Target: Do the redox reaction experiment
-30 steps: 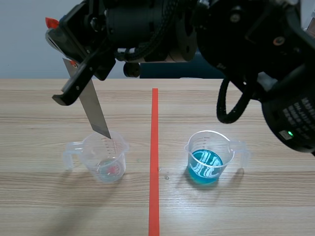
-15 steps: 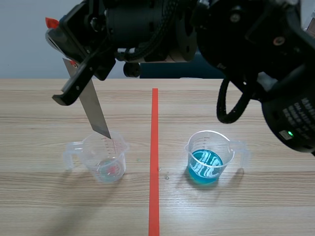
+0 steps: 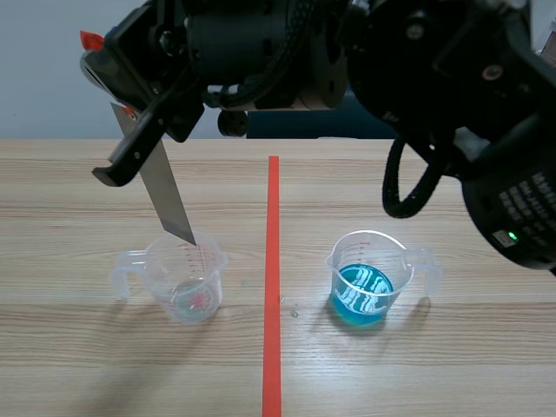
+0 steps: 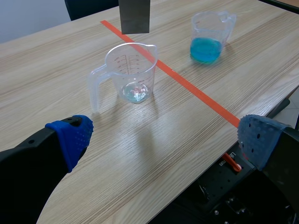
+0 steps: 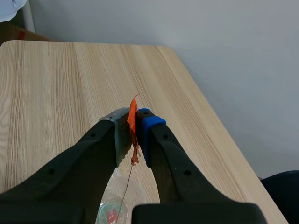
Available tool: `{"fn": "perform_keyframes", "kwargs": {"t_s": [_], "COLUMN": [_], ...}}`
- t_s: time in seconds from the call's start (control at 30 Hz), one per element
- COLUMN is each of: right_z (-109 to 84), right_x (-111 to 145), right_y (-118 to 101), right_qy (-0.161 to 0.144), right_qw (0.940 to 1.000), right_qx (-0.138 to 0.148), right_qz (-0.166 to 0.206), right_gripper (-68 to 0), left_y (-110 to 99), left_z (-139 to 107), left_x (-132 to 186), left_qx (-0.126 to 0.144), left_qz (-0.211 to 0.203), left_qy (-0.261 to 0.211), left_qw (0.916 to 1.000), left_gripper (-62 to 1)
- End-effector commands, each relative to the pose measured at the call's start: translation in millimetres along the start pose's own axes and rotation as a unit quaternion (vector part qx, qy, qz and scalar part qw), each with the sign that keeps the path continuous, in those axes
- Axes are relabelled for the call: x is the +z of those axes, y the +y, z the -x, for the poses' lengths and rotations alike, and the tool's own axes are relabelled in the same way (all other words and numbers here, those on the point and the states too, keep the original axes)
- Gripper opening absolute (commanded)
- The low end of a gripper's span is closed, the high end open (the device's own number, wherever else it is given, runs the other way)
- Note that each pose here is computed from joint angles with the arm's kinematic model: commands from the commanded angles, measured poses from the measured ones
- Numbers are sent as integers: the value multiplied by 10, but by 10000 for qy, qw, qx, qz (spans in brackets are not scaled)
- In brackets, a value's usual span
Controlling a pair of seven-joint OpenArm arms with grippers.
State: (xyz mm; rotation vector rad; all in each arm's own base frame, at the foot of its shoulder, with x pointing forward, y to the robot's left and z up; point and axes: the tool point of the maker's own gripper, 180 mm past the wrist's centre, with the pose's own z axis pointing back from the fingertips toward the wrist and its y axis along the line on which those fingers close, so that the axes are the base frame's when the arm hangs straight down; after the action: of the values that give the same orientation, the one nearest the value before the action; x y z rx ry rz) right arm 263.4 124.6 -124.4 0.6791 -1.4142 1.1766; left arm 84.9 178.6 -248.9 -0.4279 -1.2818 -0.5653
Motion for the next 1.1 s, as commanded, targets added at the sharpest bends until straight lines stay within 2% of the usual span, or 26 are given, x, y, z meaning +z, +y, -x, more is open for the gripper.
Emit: {"fn": "perform_keyframes", "kwargs": {"t_s": [0.0, 0.3, 0.4, 0.83, 1.07], "right_z": [-98, -27, -3, 185, 274], "right_x": [21, 236, 357, 968, 1241], "right_y": [-77, -296, -332, -683, -770], "right_qy": [-156, -80, -58, 237, 466], "right_qw": [9998, 9994, 9995, 9978, 9967], "right_qx": [64, 103, 137, 189, 250], "right_qz": [91, 316, 291, 584, 609], "right_gripper": [-669, -669, -669, -669, -669], "left_y": [-10, -10, -11, 20, 20], "left_z": [-45, -45, -36, -8, -8], "left_x": [-4, -4, -4, -45, -45], "left_qx": [56, 56, 55, -22, -22], "left_qz": [-35, -35, -35, -38, -38], "left_qy": [-112, -112, -88, -16, -14], "left_qw": [9999, 9999, 9999, 10000, 10000], "left_gripper": [14, 14, 14, 14, 14]}}
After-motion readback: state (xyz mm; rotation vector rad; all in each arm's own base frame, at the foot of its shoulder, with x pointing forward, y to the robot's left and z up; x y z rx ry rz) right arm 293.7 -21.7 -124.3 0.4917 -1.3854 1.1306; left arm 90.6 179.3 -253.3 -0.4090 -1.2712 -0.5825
